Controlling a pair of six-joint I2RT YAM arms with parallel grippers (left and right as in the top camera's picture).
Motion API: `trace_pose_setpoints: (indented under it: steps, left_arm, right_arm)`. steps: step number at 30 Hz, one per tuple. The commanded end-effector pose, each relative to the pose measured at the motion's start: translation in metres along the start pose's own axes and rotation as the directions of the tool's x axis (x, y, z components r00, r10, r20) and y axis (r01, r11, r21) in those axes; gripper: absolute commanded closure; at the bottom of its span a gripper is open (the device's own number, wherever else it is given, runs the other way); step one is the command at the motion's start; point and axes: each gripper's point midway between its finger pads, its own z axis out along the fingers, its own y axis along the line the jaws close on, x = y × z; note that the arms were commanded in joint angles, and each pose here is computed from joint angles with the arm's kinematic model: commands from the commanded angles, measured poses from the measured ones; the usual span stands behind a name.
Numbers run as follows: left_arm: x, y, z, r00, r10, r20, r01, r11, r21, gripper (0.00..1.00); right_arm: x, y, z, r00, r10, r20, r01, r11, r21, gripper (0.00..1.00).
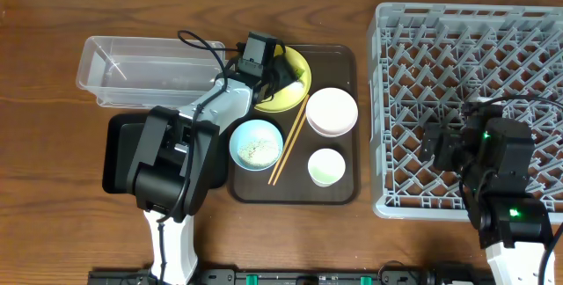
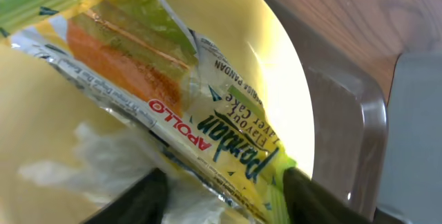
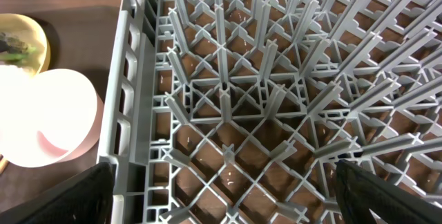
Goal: Sort waste into correct bins and load items into the dishwasher rack
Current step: 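Lift the wrapper with the left gripper and drop it into the clear bin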
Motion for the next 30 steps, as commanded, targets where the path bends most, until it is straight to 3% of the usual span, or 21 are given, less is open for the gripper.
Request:
trace_pose_setpoints:
  steps: [1,20,30]
  left_arm:
    - [-0.002,0.000,0.004,1.000,0.002,0.006,-0.002,1.000,-0.009,0.57]
    - [0.001,0.003,0.003,1.000,-0.001,-0.008,0.001,1.000,-0.019,0.94]
    - [-0.007,-0.012,-0.018,1.000,0.027,0.011,-0.027,1.000,0.008,0.94]
  right_arm:
    - [-0.009,0.006,-0.005,1.000,-0.001,0.025,0.002,1.000,-0.018,0.01]
    - [-0.009,0.006,-0.005,1.000,-0.001,0.023,0.002,1.000,-0.018,0.01]
    - [-0.008,0.006,-0.005,1.000,-0.002,0.017,0.002,1.000,-0.018,0.01]
